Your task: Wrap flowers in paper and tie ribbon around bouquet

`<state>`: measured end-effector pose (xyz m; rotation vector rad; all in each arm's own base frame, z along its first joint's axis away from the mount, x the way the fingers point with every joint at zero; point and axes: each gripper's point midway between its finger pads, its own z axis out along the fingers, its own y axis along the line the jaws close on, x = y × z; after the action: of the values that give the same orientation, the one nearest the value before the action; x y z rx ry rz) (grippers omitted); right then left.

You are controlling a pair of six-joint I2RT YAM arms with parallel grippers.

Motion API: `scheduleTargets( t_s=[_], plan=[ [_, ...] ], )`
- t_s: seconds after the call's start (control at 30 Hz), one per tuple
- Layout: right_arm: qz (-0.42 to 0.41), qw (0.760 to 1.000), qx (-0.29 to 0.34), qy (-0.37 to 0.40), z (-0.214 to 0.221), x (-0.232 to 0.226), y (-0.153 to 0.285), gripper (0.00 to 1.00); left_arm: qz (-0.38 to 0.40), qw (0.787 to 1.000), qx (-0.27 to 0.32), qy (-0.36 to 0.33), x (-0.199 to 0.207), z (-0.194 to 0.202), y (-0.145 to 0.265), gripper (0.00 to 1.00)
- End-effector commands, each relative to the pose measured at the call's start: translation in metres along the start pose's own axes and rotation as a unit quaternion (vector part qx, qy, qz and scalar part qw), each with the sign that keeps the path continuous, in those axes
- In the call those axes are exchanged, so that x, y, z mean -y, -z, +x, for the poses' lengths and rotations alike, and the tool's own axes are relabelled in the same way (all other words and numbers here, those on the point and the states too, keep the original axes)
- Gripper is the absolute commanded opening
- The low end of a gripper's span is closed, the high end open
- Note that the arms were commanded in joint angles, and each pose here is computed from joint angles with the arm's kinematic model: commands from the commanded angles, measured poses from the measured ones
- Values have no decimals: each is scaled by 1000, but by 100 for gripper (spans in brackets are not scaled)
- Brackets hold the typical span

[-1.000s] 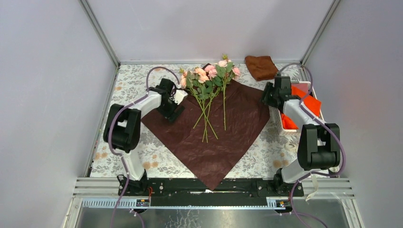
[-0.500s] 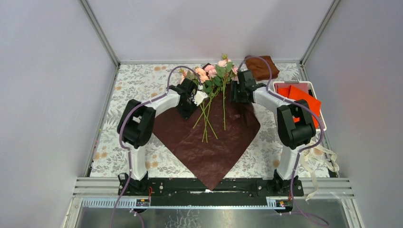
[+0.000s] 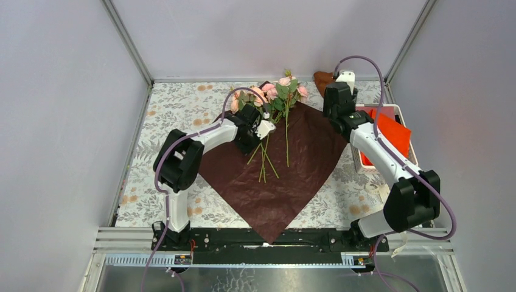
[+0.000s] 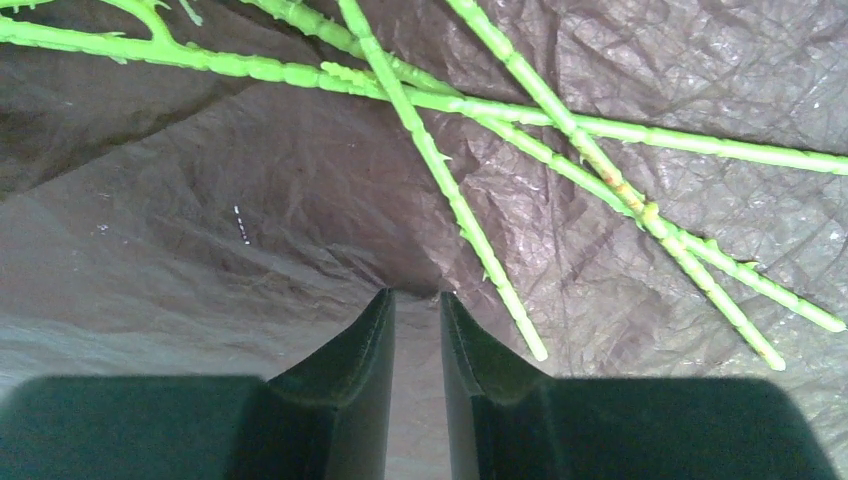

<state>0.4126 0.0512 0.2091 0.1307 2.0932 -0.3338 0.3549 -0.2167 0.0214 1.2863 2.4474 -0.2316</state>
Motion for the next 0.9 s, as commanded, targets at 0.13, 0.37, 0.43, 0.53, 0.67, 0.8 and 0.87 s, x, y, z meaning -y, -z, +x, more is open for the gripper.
scheduleTargets(
  t_s=[0.13,0.37,0.43,0.53,0.67,0.8,0.87],
  plan=[
    [-338,933,-104,-66,48,-158,-16,24,-16,1000,25,-10,-13,-19,-5,29],
    [-355,915,-162,-104,94,-206,-63,14,-2,999,28,-42,4,-19,-15,29],
    [-361,911,-179,-93,111,-218,-65,13,14,998,29,-60,19,-20,-17,29],
    [-390,897,-194,-82,130,-240,-53,13,36,994,38,-94,43,-26,-18,30],
    [-420,879,-200,-102,140,-254,-35,12,64,989,44,-129,71,-32,-24,31],
    [-444,865,-196,-125,135,-256,-20,11,95,984,54,-137,88,-37,-24,31],
    [-451,862,-198,-124,132,-255,-13,12,117,981,65,-140,98,-38,-18,31]
  ],
)
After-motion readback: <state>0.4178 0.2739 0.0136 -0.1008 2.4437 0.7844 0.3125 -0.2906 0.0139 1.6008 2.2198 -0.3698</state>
